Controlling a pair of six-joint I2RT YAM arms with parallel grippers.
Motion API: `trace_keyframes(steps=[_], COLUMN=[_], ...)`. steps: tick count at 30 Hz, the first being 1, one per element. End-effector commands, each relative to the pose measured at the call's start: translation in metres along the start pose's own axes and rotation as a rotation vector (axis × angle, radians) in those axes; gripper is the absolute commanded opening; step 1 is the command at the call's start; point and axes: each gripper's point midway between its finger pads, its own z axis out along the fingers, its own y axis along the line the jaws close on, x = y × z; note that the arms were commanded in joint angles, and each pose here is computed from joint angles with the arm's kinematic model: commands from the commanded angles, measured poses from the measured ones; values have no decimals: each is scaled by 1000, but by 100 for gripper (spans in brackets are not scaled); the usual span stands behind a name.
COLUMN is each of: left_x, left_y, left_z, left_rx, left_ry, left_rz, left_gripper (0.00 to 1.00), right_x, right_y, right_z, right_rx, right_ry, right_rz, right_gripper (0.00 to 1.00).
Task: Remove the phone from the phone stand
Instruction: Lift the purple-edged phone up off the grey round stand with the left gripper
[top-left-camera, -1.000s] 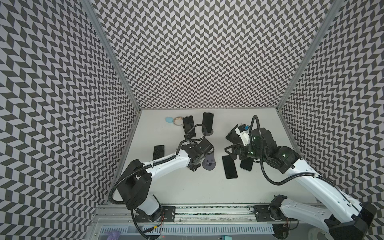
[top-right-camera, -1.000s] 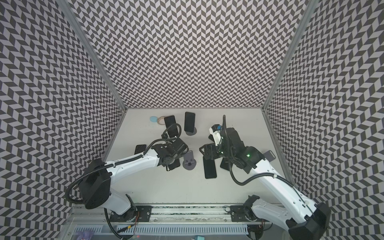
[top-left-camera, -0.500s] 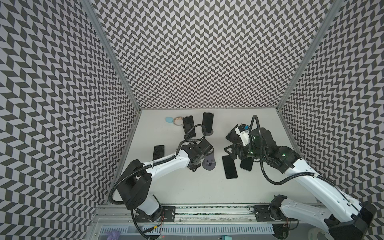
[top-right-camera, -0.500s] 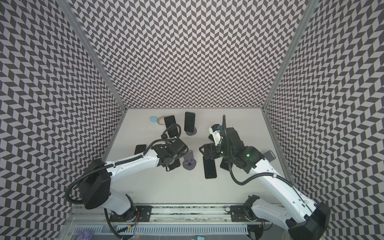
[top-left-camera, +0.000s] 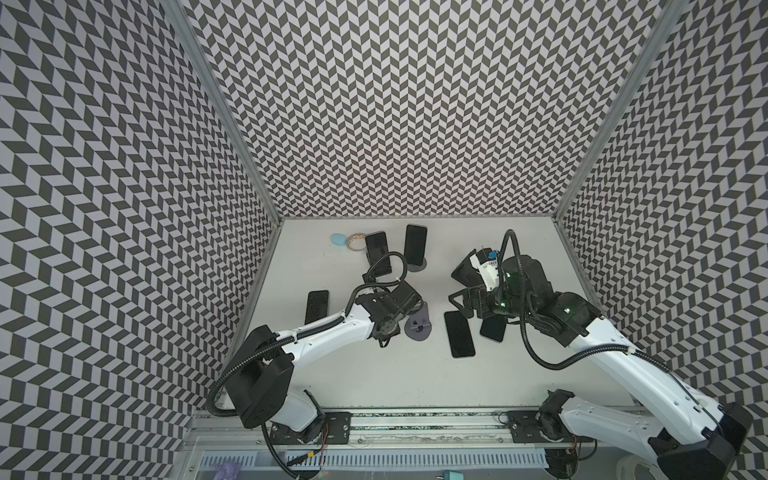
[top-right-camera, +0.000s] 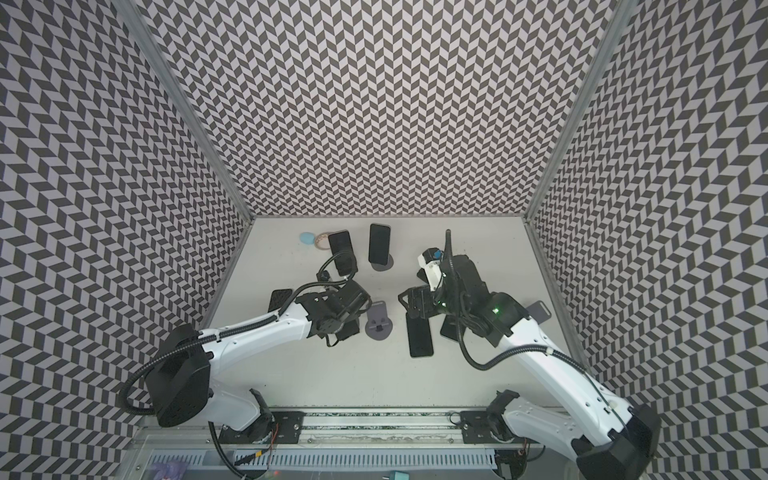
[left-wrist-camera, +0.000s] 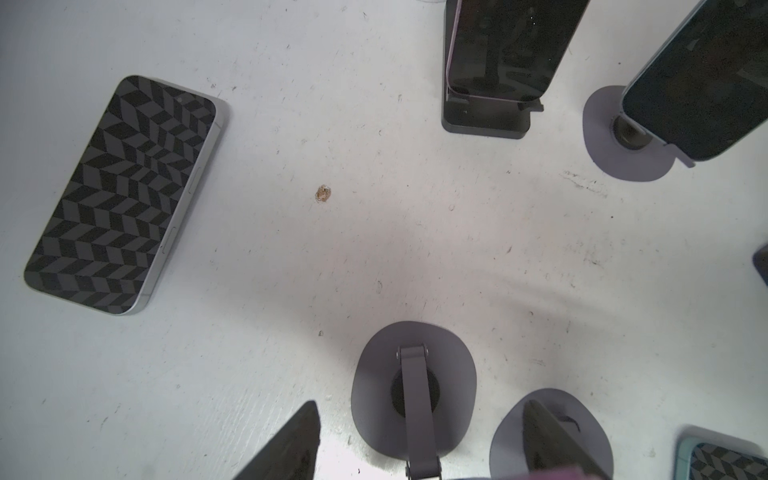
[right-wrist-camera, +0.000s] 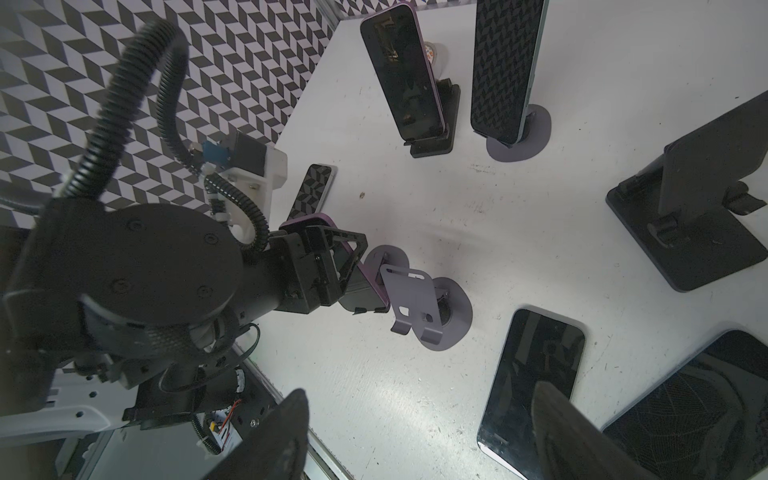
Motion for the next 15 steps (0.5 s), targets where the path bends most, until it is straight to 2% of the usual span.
trace_keyframes(steps=[1, 15], left_x=[-10, -20], left_y=[4, 1], left_z=[-5, -13], left_rx=[5, 27], left_ry=[-43, -74], left_rz=[-30, -14], left_gripper=[73, 68], right_x=[-10, -11], right_y=[5, 5], right_z=[0, -2], right_rx=[-21, -21], right_ry=[-46, -53], right_rz=[-19, -6], right_gripper=[82, 81])
